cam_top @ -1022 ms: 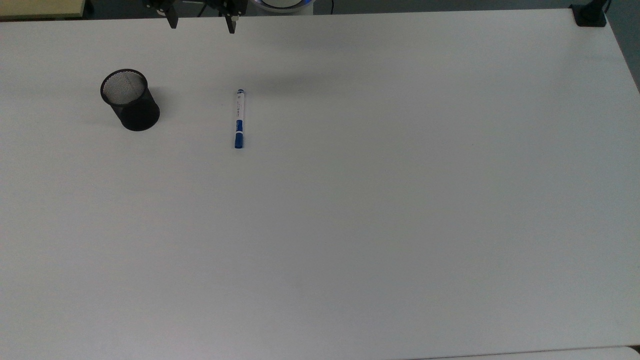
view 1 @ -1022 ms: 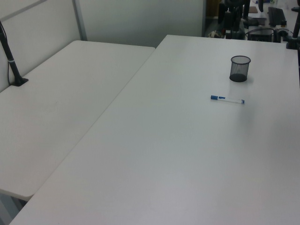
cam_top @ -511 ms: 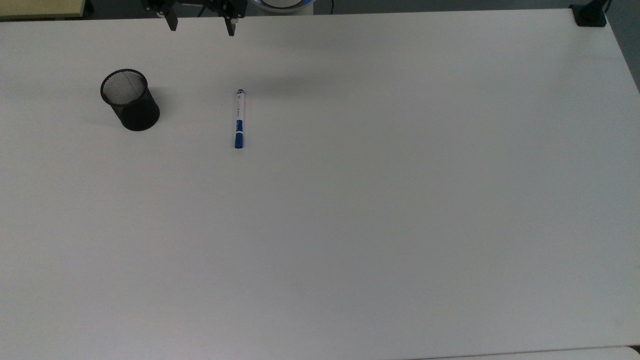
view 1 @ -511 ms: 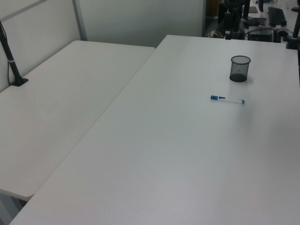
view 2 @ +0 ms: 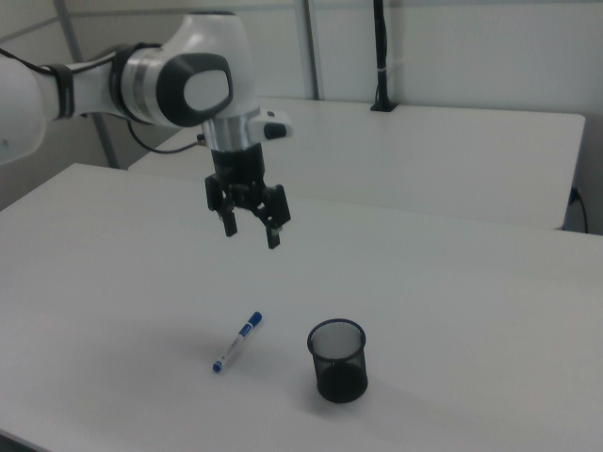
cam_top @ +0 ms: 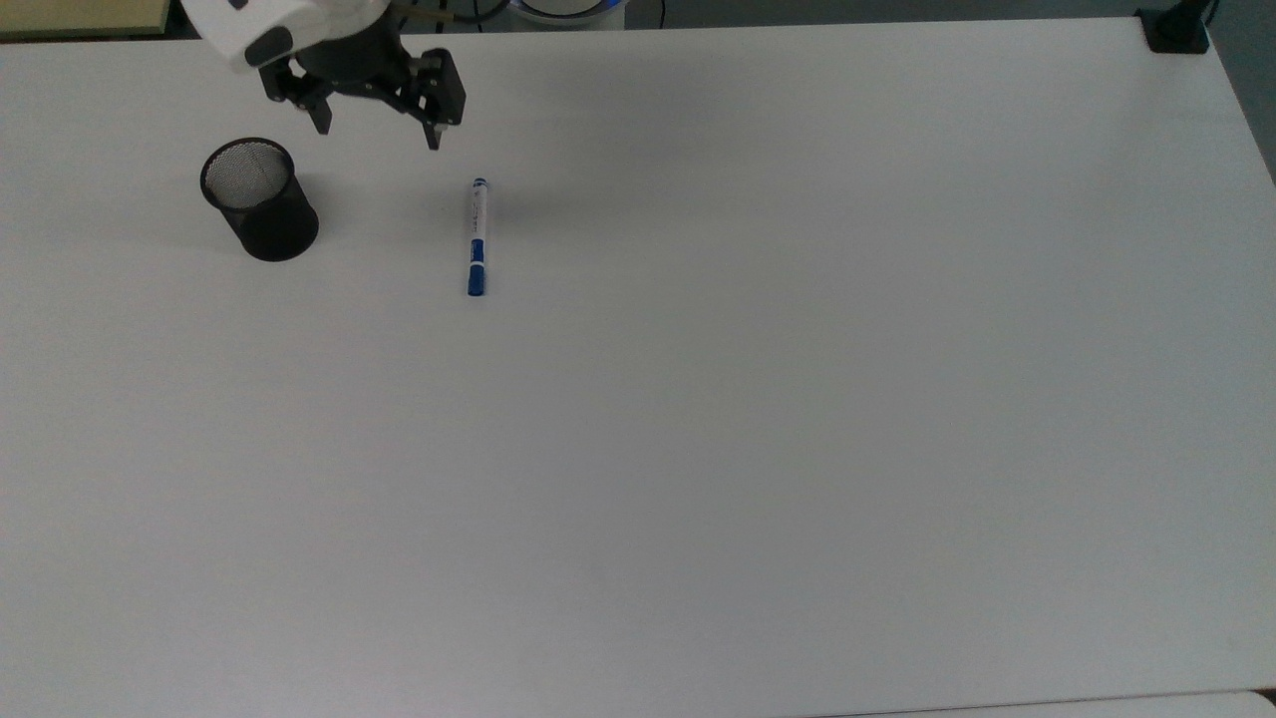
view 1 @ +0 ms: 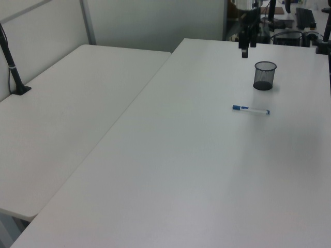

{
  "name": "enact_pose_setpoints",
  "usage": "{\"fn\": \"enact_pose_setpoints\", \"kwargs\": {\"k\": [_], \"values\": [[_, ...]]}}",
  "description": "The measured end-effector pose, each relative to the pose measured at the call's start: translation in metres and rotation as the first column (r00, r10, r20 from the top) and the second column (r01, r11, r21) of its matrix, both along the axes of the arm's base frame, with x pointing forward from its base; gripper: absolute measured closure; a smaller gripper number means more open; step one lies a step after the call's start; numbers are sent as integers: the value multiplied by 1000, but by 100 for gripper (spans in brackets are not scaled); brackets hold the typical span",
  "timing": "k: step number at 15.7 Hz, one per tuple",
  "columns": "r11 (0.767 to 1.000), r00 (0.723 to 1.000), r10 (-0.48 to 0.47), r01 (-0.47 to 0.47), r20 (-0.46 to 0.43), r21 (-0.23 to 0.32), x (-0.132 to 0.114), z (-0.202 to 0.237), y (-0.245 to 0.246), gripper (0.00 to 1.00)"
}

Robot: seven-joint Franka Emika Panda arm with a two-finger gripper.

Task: Insert the marker
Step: 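Move the gripper down over the white blue-capped marker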

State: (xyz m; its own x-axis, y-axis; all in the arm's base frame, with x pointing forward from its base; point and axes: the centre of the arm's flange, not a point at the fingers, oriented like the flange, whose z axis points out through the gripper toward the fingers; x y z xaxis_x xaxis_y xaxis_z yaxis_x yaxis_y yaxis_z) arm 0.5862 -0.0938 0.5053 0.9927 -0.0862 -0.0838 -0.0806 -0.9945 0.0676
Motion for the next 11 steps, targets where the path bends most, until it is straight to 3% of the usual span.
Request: {"fn": "enact_pose_setpoints", "kwargs": {"k": [5,9,11], "values": [[1000,997,22,-23,-73,-4,0,-70,5,2],[999,996,50,-50,-74,2,-4,-101,19,4],[998,994,67,-67,-86,7,-5,-119,28,14]]}}
